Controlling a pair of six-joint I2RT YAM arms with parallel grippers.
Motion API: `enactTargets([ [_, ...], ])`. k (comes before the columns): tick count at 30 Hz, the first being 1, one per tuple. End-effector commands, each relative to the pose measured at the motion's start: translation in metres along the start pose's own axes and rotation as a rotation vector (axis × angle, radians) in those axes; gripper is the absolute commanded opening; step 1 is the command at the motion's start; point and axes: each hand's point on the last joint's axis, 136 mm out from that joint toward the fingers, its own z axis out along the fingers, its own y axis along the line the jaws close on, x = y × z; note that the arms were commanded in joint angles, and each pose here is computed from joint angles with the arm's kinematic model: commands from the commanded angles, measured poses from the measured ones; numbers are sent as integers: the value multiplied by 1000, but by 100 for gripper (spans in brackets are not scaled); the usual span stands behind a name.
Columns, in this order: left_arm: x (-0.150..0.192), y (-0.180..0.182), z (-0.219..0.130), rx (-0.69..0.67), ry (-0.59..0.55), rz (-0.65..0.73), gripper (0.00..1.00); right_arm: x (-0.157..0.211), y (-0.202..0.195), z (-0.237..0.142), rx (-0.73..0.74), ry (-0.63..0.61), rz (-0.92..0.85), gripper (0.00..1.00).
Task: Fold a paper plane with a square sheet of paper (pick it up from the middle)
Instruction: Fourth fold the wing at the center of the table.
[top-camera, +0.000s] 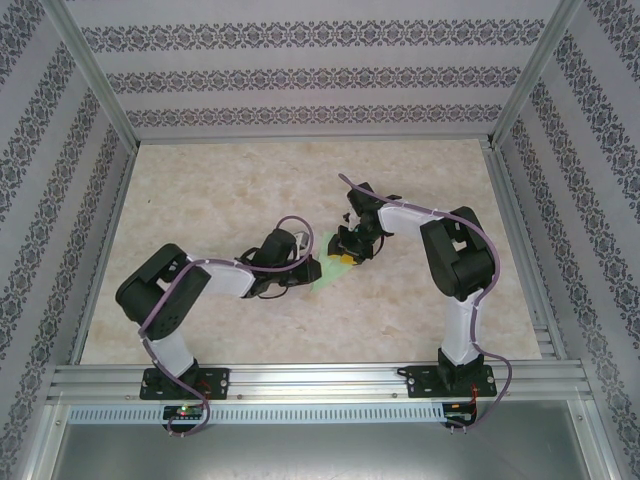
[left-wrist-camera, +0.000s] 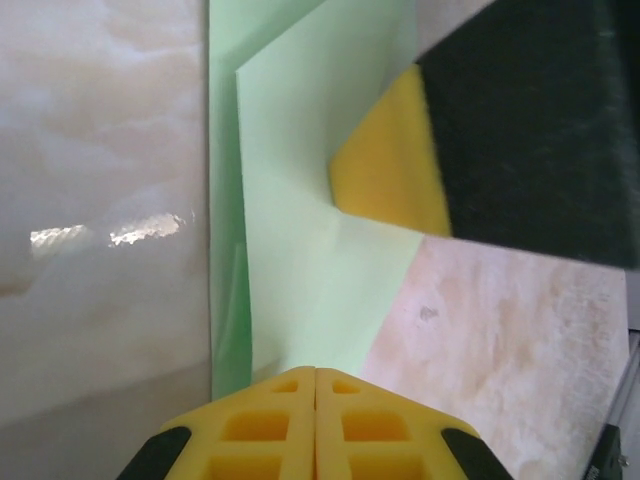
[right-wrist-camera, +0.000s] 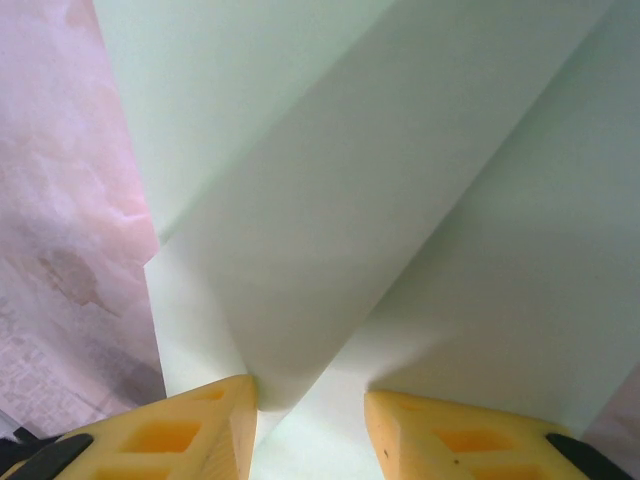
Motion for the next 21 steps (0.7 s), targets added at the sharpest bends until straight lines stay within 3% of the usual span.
enactTargets([
  [1,16,0,-7,20,38,6,8,34,-138,73,468,98,81,40],
  [7,23,2,-14,34,34,-6,8,34,-140,76,491,107,71,45],
  [21,-3,-27,-13,98,-28,44,9,37,-145,78,516,114,93,41],
])
